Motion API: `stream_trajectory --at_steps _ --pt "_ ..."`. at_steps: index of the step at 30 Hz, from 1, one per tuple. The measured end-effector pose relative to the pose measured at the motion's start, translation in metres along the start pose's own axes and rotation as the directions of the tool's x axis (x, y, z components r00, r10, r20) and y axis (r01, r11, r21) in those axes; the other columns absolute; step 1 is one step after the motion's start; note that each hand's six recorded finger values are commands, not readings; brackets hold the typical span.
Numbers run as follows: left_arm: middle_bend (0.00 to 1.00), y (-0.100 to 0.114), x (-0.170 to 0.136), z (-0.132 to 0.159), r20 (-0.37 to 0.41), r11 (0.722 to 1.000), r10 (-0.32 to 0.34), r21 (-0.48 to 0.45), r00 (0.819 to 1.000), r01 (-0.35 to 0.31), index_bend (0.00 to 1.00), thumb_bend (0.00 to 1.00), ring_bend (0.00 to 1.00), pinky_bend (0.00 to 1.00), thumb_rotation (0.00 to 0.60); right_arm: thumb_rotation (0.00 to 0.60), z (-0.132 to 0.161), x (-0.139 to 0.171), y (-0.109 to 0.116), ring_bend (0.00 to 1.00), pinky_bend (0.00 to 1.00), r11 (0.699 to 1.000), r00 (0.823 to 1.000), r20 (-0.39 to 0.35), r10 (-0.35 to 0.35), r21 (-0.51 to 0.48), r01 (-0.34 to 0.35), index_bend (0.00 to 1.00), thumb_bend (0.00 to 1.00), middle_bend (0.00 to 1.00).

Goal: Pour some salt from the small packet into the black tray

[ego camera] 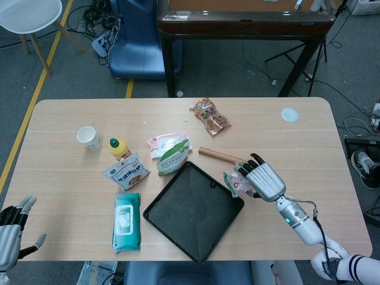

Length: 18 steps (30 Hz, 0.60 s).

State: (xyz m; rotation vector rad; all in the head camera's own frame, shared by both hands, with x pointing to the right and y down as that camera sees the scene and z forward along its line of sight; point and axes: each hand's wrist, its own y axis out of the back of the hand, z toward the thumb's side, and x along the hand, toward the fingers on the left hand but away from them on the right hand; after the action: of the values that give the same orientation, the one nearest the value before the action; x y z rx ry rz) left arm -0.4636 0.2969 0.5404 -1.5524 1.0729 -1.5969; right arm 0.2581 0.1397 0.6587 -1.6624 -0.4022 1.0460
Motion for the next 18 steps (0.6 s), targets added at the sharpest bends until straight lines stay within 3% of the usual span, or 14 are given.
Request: stream_trajectory --at_steps 3,10,18 --pt "0.11 0.0 0.0 -0.002 0.003 1.0 0.002 -0.007 1.0 -0.002 0.1 0.2 0.16 0.09 0.6 0.6 0.009 -0.012 0.011 0.34 0.18 0.993 1.0 -0.015 0.001 0.116 0.001 0.5 0.44 0.44" --pt "0.11 0.0 0.0 -0.006 0.008 1.0 0.011 -0.019 1.0 -0.011 0.1 0.2 0.16 0.09 0.6 0.6 0.032 -0.033 0.023 0.34 0.18 0.944 0.999 -0.047 0.006 0.33 0.01 0.51 0.44 0.44" --pt "0.11 -0.002 0.0 -0.008 0.009 1.0 0.006 -0.027 1.0 -0.006 0.1 0.2 0.16 0.09 0.6 0.6 0.06 -0.048 0.017 0.34 0.18 0.855 0.995 -0.101 0.013 0.517 0.041 0.52 0.44 0.45"
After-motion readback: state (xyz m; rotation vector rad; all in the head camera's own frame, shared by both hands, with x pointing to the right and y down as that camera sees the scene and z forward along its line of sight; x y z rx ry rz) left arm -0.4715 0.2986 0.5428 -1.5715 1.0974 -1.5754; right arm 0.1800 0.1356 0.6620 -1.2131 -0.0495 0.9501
